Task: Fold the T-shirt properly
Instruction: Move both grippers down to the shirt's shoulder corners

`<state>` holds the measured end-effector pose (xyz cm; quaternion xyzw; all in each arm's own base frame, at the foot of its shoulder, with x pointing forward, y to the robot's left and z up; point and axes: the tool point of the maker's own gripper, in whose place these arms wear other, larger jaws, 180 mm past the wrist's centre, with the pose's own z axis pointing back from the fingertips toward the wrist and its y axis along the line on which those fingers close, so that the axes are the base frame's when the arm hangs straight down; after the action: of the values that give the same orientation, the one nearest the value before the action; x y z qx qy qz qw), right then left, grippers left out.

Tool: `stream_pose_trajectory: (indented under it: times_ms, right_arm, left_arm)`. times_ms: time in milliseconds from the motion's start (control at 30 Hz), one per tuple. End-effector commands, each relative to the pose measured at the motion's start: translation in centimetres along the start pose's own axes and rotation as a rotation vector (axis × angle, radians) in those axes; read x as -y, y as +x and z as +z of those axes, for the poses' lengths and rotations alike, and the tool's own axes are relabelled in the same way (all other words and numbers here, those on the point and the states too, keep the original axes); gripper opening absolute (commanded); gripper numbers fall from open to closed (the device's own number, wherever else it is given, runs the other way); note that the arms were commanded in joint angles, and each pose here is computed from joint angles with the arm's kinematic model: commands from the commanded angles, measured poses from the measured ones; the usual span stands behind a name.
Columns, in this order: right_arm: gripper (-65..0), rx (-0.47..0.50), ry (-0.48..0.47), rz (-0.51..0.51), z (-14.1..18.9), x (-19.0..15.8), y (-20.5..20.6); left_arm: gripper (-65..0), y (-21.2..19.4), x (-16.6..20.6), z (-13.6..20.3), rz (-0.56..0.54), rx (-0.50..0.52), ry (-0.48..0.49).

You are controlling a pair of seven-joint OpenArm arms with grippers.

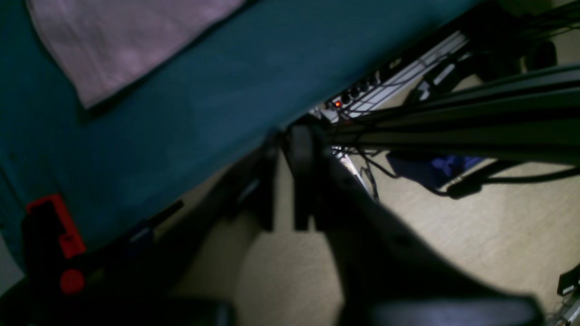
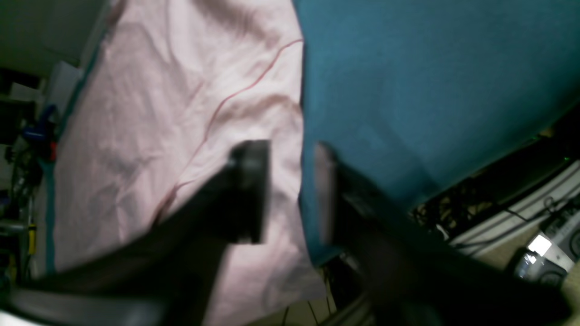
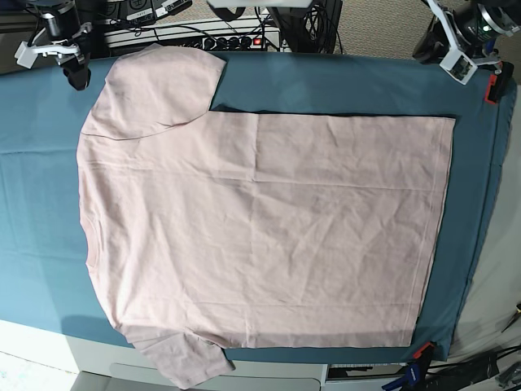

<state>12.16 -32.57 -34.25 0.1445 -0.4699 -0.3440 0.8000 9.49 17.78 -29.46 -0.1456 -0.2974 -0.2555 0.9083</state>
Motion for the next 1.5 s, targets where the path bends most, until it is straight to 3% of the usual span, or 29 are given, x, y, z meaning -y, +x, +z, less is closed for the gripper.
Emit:
stream_pose_trajectory:
  times_ms: [0, 133, 200, 500, 667, 833, 1000, 1100, 1233, 1467]
  right_arm:
    - [-39.4, 0.032, 0.007, 0.016, 0.2, -0.3, 1.1]
    - [-39.4, 0.029, -0.011, 0.002, 0.1, 0.0, 1.1]
    - [-39.4, 0.035, -0.003, 0.006, -0.3, -0.3, 1.3]
    - [-39.4, -0.095, 0.039, 0.078, -3.1, -2.6, -2.5]
    - [-39.4, -0.135, -0.027, 0.095, -3.2, -1.6, -3.6]
    - [-39.5, -0.114, -0.064, 0.107, -2.9, -0.7, -2.9]
    - [-39.5, -0.102, -0.172, 0.113, -2.5, 1.4, -2.4]
    - [-39.5, -0.12, -0.151, 0.072, -2.7, 1.3, -3.2]
    - [-39.5, -0.214, -0.103, 0.005, -3.5, 0.8, -6.5]
    - [-39.5, -0.348, -0.013, -0.048, -4.0, -0.5, -11.3]
  left_arm:
    - [-53.1, 0.6, 0.3, 0.2, -0.01, 0.024, -0.013]
    - [-39.5, 0.7, 0.3, 0.2, -0.009, 0.025, -0.013]
    - [-37.3, 0.8, 0.2, 0.2, -0.011, 0.031, -0.01]
    - [-37.3, 1.8, -0.3, -0.1, -0.011, 0.068, 0.011]
    - [-37.3, 1.8, -0.3, -0.1, -0.005, 0.068, 0.012]
    - [-37.3, 1.7, -0.2, -0.1, 0.001, 0.069, 0.014]
    - [-37.3, 1.7, -0.2, -0.1, 0.001, 0.07, 0.014]
    - [-37.3, 1.8, -0.2, -0.1, 0.001, 0.071, 0.014]
    - [-37.3, 1.8, -0.3, -0.1, 0.003, 0.073, 0.019]
    - [-37.3, 1.5, -1.9, 0.0, 0.057, 0.057, 0.107]
